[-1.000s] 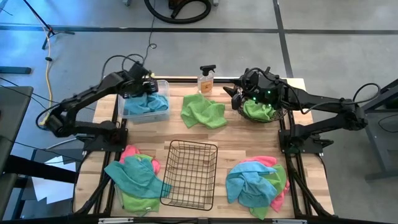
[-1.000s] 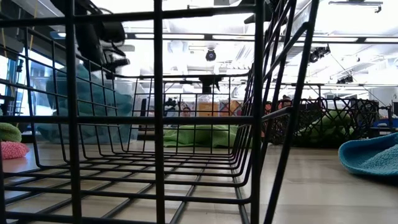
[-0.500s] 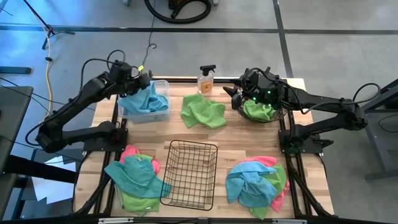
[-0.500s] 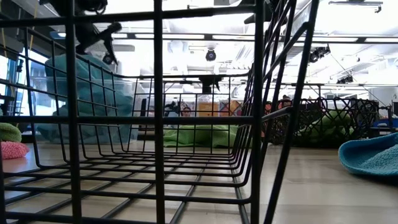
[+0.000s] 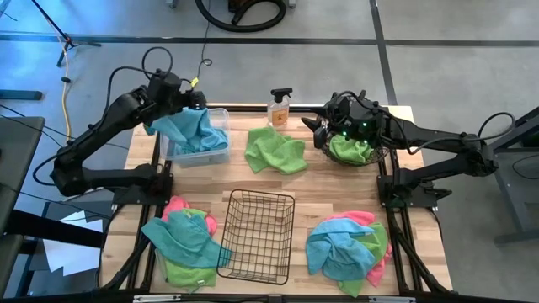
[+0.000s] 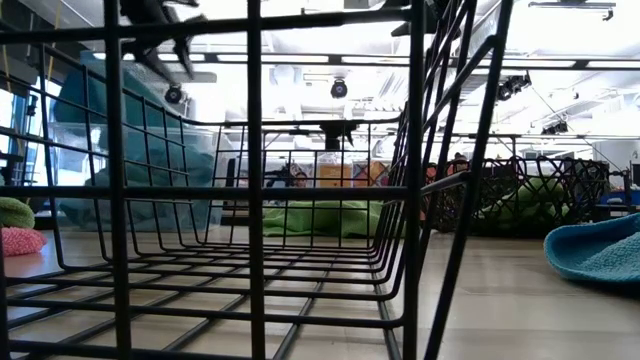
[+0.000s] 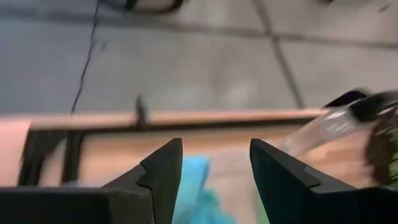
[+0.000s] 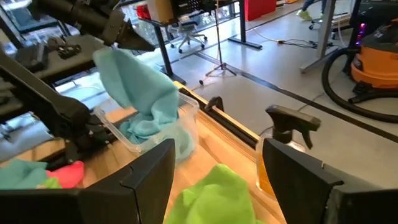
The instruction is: Sort microfiber towel by color & place in baskets
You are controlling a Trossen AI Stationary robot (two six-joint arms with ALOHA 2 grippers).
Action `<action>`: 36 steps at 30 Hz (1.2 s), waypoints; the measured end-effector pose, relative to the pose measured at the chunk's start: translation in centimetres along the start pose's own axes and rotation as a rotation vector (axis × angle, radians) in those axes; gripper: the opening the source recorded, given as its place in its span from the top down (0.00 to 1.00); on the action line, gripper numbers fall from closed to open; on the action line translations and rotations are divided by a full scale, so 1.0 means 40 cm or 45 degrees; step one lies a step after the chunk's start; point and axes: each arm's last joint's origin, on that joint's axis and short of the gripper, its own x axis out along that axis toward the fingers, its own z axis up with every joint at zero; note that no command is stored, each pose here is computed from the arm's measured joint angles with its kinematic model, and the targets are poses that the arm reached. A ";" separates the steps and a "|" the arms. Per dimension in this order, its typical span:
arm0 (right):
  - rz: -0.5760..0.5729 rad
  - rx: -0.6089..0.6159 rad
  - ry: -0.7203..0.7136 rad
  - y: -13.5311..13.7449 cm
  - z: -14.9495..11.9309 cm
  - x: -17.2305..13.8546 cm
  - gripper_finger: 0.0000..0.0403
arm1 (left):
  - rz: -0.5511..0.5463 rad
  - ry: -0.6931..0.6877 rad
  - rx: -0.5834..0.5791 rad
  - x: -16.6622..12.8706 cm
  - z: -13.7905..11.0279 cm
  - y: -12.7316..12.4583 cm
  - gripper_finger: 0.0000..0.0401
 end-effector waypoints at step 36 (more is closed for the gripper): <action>0.065 0.063 -0.034 0.006 0.009 0.000 0.40 | 0.481 0.717 0.578 0.077 -0.087 0.025 0.70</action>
